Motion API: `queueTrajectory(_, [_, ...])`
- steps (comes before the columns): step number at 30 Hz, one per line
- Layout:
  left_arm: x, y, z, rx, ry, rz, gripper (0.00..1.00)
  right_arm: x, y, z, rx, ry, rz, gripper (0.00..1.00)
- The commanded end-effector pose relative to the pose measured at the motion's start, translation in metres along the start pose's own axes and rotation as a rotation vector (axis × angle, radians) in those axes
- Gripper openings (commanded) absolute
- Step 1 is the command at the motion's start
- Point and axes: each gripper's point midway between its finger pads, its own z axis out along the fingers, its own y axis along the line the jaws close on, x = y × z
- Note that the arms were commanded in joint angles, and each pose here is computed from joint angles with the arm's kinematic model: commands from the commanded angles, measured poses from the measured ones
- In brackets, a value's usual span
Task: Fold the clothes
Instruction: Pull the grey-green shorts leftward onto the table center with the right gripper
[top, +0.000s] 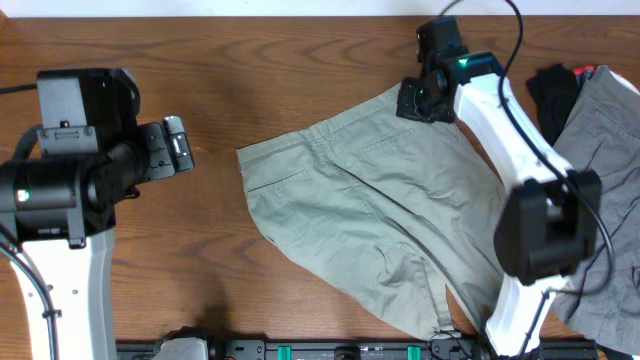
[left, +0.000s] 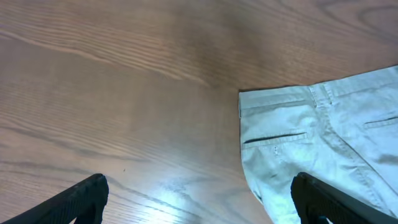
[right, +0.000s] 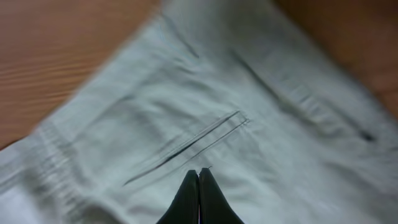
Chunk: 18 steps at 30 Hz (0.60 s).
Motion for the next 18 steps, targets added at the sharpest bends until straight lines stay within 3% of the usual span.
queueTrajectory(1, [-0.001, -0.001, 0.001, 0.01, 0.009, -0.018, 0.95, 0.019, 0.003, 0.039, -0.034, 0.124, 0.195, 0.01])
queueTrajectory(9, [-0.001, -0.001, 0.002, 0.009, 0.014, -0.032, 0.96, 0.025, 0.025, 0.104, -0.066, 0.146, 0.44, 0.01])
queueTrajectory(18, [0.0, -0.001, 0.002, 0.008, 0.018, -0.039, 0.96, 0.045, 0.164, 0.18, -0.498, 0.149, 0.465, 0.02])
